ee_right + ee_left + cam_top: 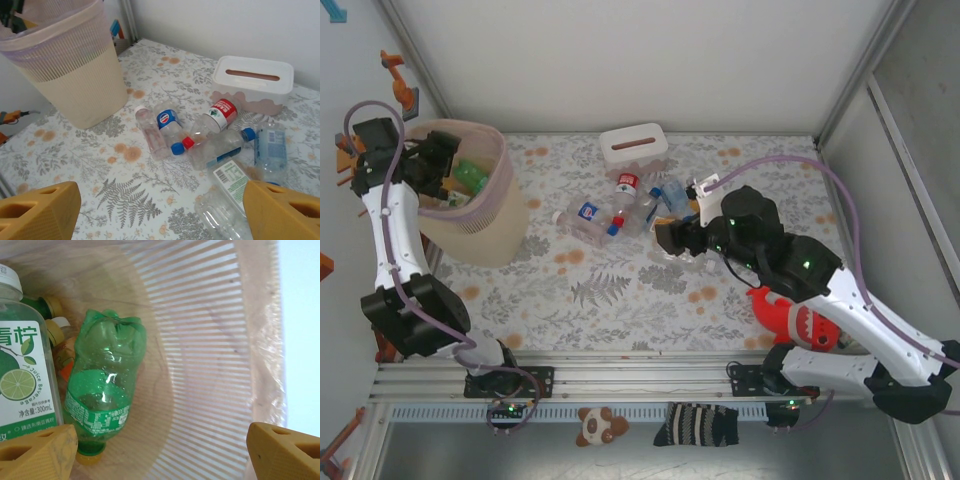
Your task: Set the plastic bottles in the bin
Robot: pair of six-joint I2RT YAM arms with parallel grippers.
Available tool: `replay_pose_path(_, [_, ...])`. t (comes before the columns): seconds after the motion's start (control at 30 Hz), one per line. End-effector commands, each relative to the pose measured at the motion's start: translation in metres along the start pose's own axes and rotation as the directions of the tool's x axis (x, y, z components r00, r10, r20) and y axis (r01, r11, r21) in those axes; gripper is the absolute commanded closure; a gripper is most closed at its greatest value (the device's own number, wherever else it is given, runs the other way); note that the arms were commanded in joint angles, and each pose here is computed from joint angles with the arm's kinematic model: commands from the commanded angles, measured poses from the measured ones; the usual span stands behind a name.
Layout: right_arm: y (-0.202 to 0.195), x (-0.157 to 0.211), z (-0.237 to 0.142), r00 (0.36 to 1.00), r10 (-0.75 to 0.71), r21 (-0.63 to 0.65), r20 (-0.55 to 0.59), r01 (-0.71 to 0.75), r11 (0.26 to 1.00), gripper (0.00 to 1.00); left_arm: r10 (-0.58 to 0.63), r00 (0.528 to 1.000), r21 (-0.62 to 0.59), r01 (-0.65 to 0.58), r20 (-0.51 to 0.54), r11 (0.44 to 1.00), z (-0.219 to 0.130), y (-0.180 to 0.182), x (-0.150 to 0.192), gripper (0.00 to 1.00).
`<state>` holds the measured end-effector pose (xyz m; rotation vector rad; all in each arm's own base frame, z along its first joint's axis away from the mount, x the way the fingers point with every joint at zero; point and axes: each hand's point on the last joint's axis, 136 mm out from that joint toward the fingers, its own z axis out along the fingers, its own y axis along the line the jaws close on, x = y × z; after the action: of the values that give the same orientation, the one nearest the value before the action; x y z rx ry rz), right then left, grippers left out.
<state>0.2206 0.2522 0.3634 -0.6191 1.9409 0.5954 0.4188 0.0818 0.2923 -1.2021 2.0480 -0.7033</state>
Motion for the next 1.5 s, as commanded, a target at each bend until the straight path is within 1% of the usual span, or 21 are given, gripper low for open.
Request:
replay_pose_path(0.0, [-0.009,-0.004,0.001,1.0,-0.021,0.065,-0.024,0.022,0.998,0.18,0.073,0.997,0.058,-0.075,0.034,0.995,-0.027,-0.02,0.001,0.14])
replay_pose_path(0.2, [-0.022,0.012,0.022,0.988,-0.015,0.116,-0.154,0.033,0.993,0.21,0.185,0.982,0.138,-0.189,0.046,0.972,-0.049,-0.038,0.016,0.15])
replay_pose_path(0.3, [-0.032,0.026,0.035,0.97,0.004,0.142,-0.244,0.032,0.989,0.23,0.252,0.966,0.165,-0.259,0.061,0.952,-0.062,-0.046,0.026,0.15])
replay_pose_path(0.4, [-0.04,0.04,0.048,0.946,0.025,0.145,-0.323,0.023,0.989,0.24,0.293,0.953,0.207,-0.302,0.074,0.931,-0.074,-0.054,0.036,0.15])
replay_pose_path(0.57, [-0.062,0.068,0.068,0.895,0.097,0.164,-0.435,-0.027,0.986,0.28,0.358,0.931,0.271,-0.363,0.071,0.891,-0.09,-0.064,0.06,0.17])
replay_pose_path(0.7, [-0.09,0.089,0.079,0.845,0.111,0.212,-0.523,0.003,0.977,0.3,0.391,0.919,0.339,-0.384,0.049,0.859,-0.096,-0.069,0.082,0.17])
replay_pose_path(0.83, [-0.128,0.108,0.09,0.79,0.139,0.268,-0.597,0.033,0.963,0.31,0.428,0.904,0.384,-0.403,0.023,0.831,-0.096,-0.07,0.103,0.18])
replay_pose_path(1.0, [-0.157,0.119,0.117,0.756,0.148,0.287,-0.638,0.054,0.956,0.34,0.459,0.888,0.404,-0.414,-0.017,0.816,-0.089,-0.066,0.123,0.19])
replay_pose_path(1.2, [-0.188,0.122,0.162,0.752,0.183,0.302,-0.634,0.023,0.953,0.34,0.475,0.879,0.412,-0.416,-0.048,0.811,-0.084,-0.062,0.138,0.19])
replay_pose_path(1.33, [-0.205,0.123,0.196,0.755,0.166,0.291,-0.634,0.035,0.956,0.34,0.482,0.874,0.429,-0.416,-0.054,0.802,-0.085,-0.062,0.146,0.19])
replay_pose_path(1.47, [-0.219,0.131,0.225,0.745,0.156,0.273,-0.648,0.036,0.961,0.33,0.48,0.875,0.436,-0.408,-0.066,0.802,-0.084,-0.061,0.152,0.19])
